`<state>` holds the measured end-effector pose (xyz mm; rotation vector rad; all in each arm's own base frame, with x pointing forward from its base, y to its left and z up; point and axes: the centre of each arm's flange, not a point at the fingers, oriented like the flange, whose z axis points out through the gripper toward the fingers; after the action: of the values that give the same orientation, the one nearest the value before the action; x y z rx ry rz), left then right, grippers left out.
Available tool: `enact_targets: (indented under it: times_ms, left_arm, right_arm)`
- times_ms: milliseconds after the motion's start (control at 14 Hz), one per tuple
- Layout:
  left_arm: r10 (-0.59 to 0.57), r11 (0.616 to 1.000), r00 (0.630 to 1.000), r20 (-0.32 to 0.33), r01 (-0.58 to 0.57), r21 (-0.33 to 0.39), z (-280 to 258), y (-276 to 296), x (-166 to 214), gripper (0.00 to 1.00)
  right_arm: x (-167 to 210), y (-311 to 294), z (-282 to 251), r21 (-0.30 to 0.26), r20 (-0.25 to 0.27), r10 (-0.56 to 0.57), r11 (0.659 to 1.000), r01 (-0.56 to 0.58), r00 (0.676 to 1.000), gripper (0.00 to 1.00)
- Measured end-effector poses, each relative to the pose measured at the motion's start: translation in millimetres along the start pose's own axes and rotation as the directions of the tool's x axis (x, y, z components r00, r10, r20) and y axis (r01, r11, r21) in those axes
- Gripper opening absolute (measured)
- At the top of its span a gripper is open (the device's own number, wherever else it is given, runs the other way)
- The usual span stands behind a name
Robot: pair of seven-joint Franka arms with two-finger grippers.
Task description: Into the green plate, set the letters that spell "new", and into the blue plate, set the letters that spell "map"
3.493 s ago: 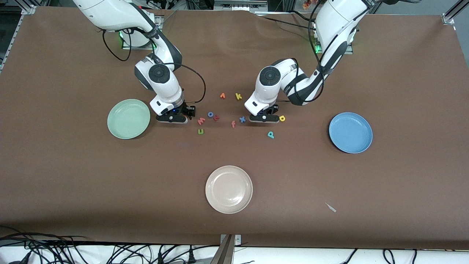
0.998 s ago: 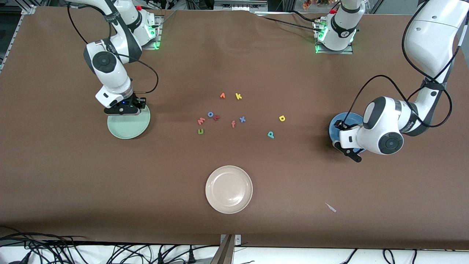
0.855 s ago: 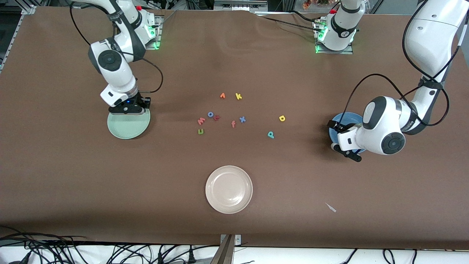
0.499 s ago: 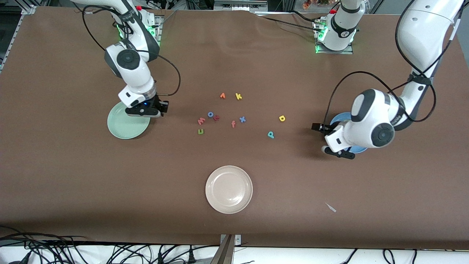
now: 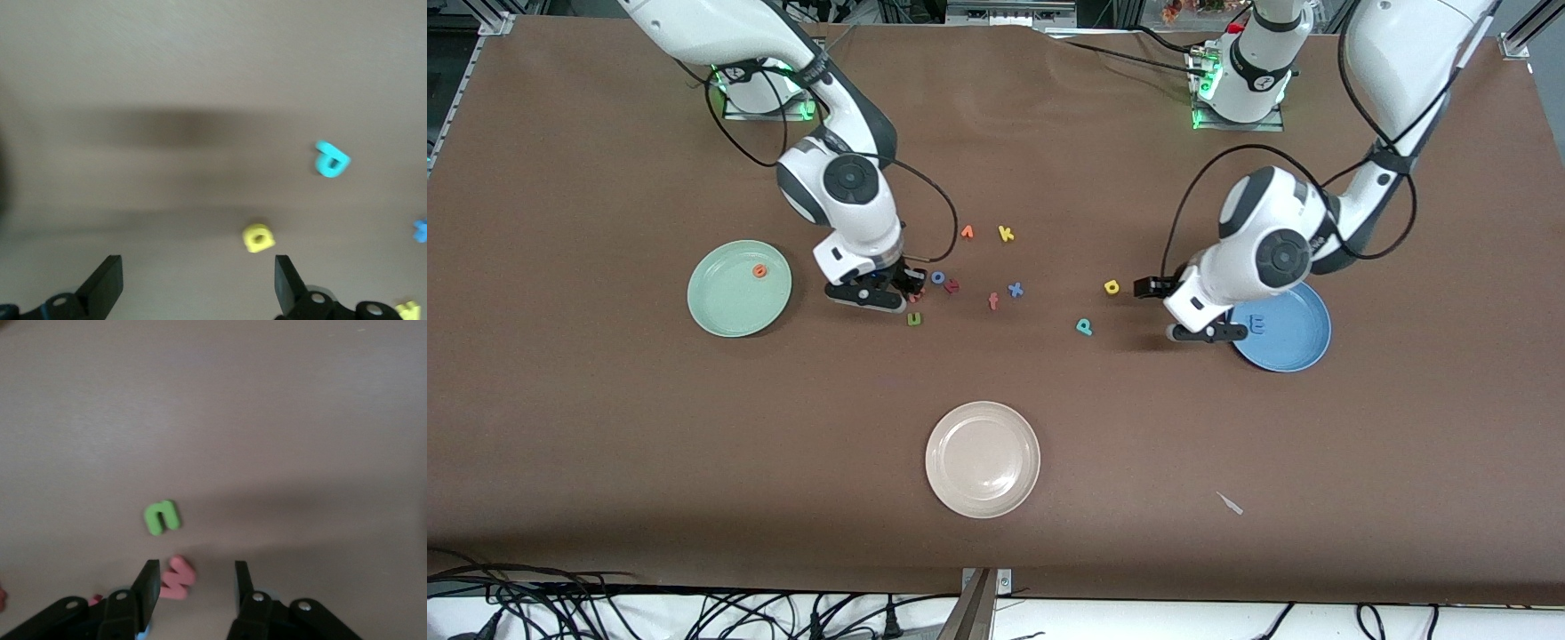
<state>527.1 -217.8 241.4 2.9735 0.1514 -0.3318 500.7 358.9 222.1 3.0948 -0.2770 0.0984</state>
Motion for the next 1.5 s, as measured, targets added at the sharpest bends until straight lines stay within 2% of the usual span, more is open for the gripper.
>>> enact_targets:
  times_ms: [428, 642, 927, 998, 1069, 1141, 1212, 1283, 1426, 1497]
  left_arm:
    - [-0.092, 0.989, 0.991, -0.098, 0.102, 0.107, 47, 58, -57, 1.0]
    - [-0.108, 0.986, 0.983, -0.147, 0.125, 0.113, 64, 76, -68, 1.0]
    - [-0.092, 0.984, 0.982, -0.166, 0.115, 0.136, 88, 73, -67, 0.92]
    - [-0.095, 0.984, 0.982, -0.161, 0.117, 0.135, 91, 71, -65, 0.87]
    - [-0.098, 0.984, 0.982, -0.159, 0.12, 0.134, 92, 70, -64, 0.87]
    - [-0.1, 0.984, 0.982, -0.158, 0.122, 0.132, 93, 70, -63, 0.8]
    - [-0.102, 0.984, 0.982, -0.158, 0.123, 0.132, 93, 69, -62, 0.8]
    - [-0.103, 0.983, 0.982, -0.158, 0.125, 0.132, 93, 69, -61, 0.74]
    - [-0.093, 0.984, 0.982, -0.165, 0.116, 0.138, 93, 68, -60, 0.72]
    - [-0.088, 0.984, 0.982, -0.168, 0.113, 0.14, 93, 67, -60, 0.69]
  right_arm:
    - [16, -9, 36, -0.022, -0.012, -0.057, 0.998, 0.057, 0.998, 0.64]
    - [14, -14, 34, -0.005, -0.023, -0.066, 0.998, 0.066, 0.998, 0.64]
    - [8, -21, 40, -0.004, -0.034, -0.084, 0.997, 0.083, 0.996, 0.64]
    - [7, -21, 43, -0.002, -0.035, -0.085, 0.996, 0.085, 0.996, 0.64]
    - [7, -21, 45, -0.003, -0.034, -0.085, 0.996, 0.085, 0.996, 0.63]
    - [7, -20, 46, -0.003, -0.033, -0.084, 0.996, 0.084, 0.996, 0.63]
    - [7, -20, 48, -0.004, -0.032, -0.083, 0.997, 0.083, 0.996, 0.61]
    - [8, -19, 48, -0.005, -0.032, -0.082, 0.997, 0.082, 0.996, 0.61]
    - [9, -20, 47, 0.003, -0.038, -0.082, 0.997, 0.082, 0.996, 0.47]
    - [9, -20, 47, 0.003, -0.038, -0.082, 0.997, 0.082, 0.996, 0.47]
